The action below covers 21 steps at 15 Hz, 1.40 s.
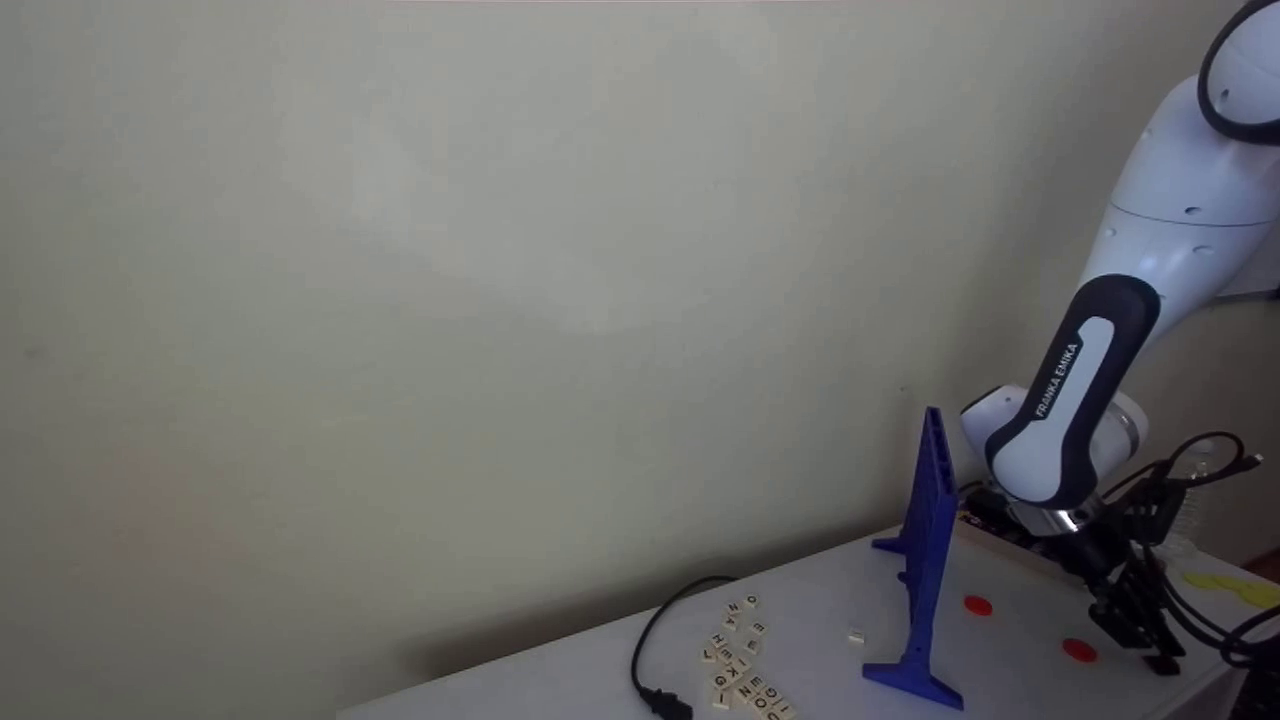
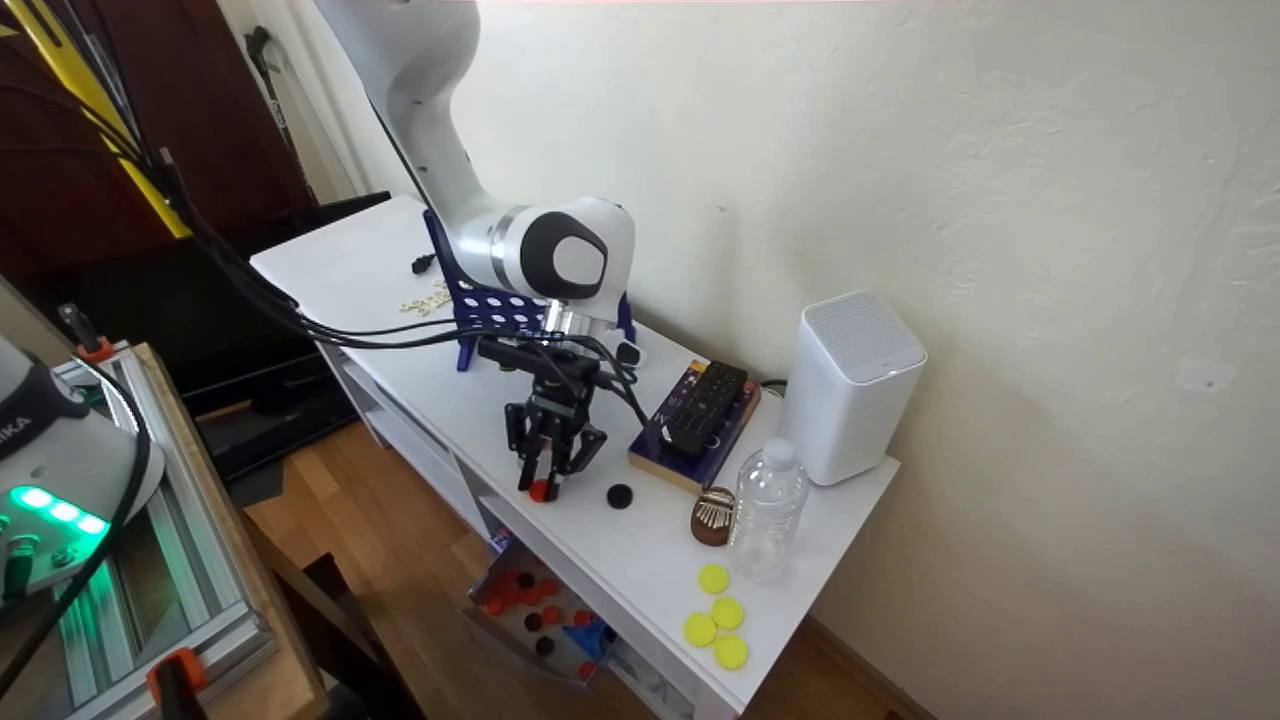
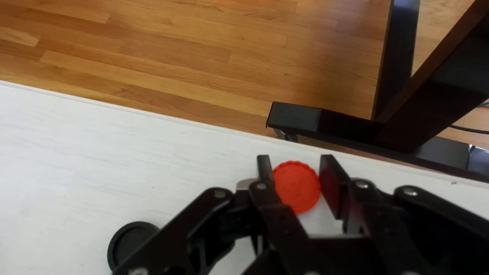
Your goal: Put the orange circle inside the the blue object
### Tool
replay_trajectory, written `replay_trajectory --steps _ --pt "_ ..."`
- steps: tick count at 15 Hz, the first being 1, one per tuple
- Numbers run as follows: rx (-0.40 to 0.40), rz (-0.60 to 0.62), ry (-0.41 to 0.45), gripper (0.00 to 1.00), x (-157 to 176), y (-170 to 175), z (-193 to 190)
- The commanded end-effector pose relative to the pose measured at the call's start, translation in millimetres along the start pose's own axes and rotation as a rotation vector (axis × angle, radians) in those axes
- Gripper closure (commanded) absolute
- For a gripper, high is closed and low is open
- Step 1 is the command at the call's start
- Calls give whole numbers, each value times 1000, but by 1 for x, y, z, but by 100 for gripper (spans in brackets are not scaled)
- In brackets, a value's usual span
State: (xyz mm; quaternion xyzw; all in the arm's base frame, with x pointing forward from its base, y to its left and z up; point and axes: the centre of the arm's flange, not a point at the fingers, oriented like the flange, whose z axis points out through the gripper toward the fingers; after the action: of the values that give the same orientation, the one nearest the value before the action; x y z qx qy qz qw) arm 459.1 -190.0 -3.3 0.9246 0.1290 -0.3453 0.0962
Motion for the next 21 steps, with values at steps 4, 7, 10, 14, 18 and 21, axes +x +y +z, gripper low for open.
replay_trajectory --steps 4,7,10,14,18,21 --pt "4 -7 184 89 -40 5 -8" --pt "0 -9 300 89 -56 1 -16" --pt "2 -17 408 89 -70 -6 -31" --pt "-10 -4 500 89 -94 -15 -53" --pt "-25 19 568 89 -121 -21 -85" --pt "-41 29 619 89 -141 -23 -110"
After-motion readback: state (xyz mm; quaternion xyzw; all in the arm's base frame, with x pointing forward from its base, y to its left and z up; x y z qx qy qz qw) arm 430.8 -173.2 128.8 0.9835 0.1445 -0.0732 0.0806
